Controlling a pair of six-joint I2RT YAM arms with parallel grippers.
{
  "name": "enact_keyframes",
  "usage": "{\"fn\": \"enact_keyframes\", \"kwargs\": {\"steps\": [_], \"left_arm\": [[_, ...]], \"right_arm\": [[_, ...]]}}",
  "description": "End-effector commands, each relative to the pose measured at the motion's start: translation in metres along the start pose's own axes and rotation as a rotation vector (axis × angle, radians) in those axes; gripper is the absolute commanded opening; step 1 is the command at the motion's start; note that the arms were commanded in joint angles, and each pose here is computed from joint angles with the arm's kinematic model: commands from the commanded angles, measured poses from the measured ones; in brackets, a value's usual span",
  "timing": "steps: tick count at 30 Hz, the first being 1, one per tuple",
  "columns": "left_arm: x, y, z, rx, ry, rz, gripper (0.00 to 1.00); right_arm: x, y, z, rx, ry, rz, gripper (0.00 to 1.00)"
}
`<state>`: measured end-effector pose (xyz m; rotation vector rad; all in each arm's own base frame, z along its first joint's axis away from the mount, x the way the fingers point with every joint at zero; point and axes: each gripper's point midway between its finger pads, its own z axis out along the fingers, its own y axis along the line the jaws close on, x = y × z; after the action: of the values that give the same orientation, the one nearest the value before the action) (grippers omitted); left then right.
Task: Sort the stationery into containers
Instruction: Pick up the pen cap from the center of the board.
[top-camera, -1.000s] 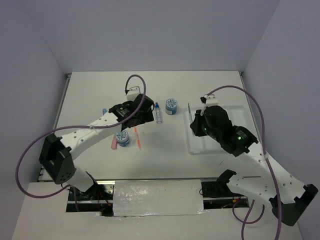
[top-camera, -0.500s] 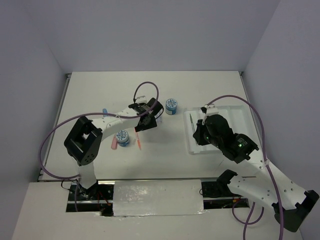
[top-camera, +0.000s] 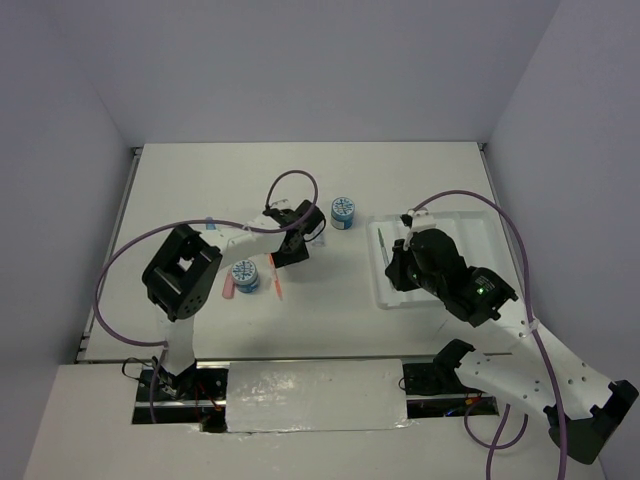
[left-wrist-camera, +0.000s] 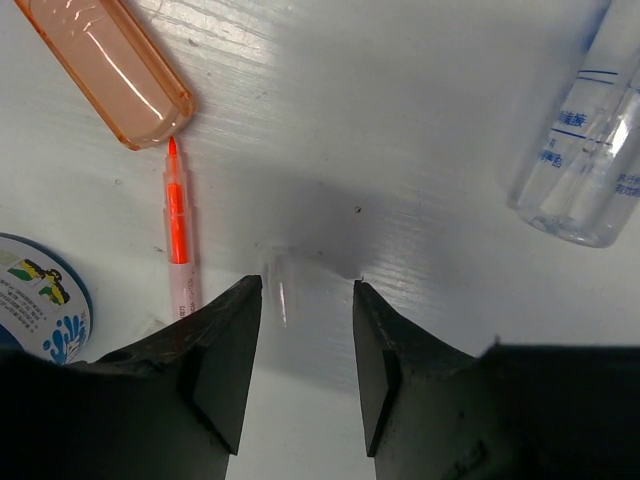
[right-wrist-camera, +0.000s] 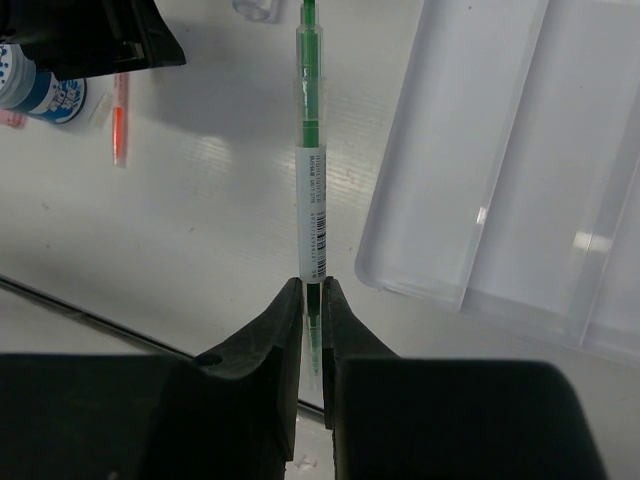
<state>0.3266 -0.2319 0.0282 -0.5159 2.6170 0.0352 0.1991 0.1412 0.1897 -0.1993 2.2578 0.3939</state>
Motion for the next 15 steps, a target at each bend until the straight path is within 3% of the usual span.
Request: {"fn": "enact_keyframes", "kwargs": {"steps": [1,10,15], "left_arm": [[-0.001,0.001,0.003,-0.001,0.000,-0.021,0.52],[0.012,0.009,0.014,-0.009,0.027,-0.015,0.42],[0.016,0.008,0.015,0.010,0.043,-0.008,0.00]], "right_arm": [[-0.005,0.005,-0.001,-0.022,-0.023,-0.013,0.00],[-0.005,0.005,0.000,-0.021,-0.019,-0.012,0.00],[-0.003,0.011,0.001,-0.055,-0.011,-0.013,0.00]]}}
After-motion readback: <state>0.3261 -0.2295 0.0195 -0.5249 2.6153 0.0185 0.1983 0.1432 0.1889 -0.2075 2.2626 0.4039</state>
